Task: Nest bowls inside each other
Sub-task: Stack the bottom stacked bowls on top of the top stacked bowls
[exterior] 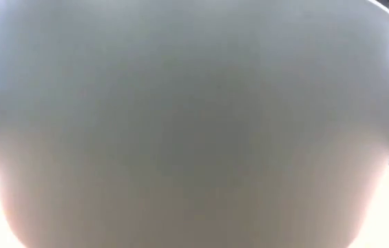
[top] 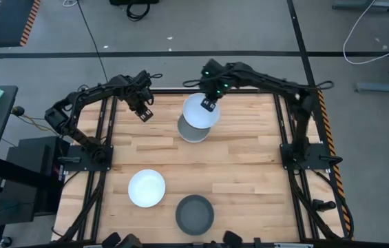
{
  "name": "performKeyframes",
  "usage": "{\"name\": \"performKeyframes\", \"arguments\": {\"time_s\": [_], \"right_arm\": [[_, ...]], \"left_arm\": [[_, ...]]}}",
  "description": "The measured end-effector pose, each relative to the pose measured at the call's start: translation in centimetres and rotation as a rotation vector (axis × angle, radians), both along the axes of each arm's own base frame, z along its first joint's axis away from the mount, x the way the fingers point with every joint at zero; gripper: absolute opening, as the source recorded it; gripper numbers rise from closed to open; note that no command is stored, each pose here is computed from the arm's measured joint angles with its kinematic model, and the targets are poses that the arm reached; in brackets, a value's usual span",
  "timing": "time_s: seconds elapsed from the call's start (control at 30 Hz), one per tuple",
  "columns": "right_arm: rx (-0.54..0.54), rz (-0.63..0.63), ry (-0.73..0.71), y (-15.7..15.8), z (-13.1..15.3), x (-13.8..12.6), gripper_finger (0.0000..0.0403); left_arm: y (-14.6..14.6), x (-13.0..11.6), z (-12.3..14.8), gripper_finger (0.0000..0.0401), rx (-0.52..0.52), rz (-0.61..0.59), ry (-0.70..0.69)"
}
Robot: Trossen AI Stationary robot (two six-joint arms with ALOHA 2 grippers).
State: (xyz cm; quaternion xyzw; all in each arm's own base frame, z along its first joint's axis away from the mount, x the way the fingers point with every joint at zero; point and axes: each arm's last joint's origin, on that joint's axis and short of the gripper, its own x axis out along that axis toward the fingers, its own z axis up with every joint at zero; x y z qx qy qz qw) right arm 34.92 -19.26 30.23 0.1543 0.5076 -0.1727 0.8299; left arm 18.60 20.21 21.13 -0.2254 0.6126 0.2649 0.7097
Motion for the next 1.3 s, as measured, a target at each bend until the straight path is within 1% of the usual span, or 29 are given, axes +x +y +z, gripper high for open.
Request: {"name": "performKeyframes", "arguments": {"time_s": [0.23,0.43,0.57,0.73,0.87,0.97,1.07,1.2,1.3], "right_arm": [[0.037,0.045,0.053,-1.5,-2.2,3.0,0.0013],[0.090,0.061,0.125,-1.8,-5.0,3.9,0.0013],[0.113,0.078,0.170,-1.4,-6.1,4.3,0.0013],[0.115,0.122,0.192,0.4,-6.2,4.9,0.0013],[0.123,0.167,0.213,2.5,-6.1,5.6,0.0013],[0.130,0.206,0.243,4.2,-6.9,6.1,0.0013],[0.141,0.253,0.286,5.8,-8.6,6.2,0.0013],[0.142,0.301,0.260,7.5,-9.6,6.0,0.0012],[0.114,0.320,0.206,8.3,-9.8,5.8,0.0012]], "left_arm": [[0.0,0.0,0.0,0.0067,0.002,-0.011,0.001],[0.0,0.0,0.0,0.0062,0.005,-0.034,0.002],[0.0,0.0,0.0,0.0066,0.007,-0.036,0.002],[0.0,0.0,0.0,0.0070,0.006,-0.032,0.001],[0.0,0.0,0.0,0.0067,0.004,-0.025,0.001],[0.0,0.0,0.0,0.0062,0.004,-0.025,0.001],[0.0,0.0,0.0,0.0060,0.003,-0.019,0.000],[0.0,0.0,0.0,0.0063,0.001,-0.006,0.000],[0.0,0.0,0.0,0.0066,0.000,-0.004,-0.001]]}}
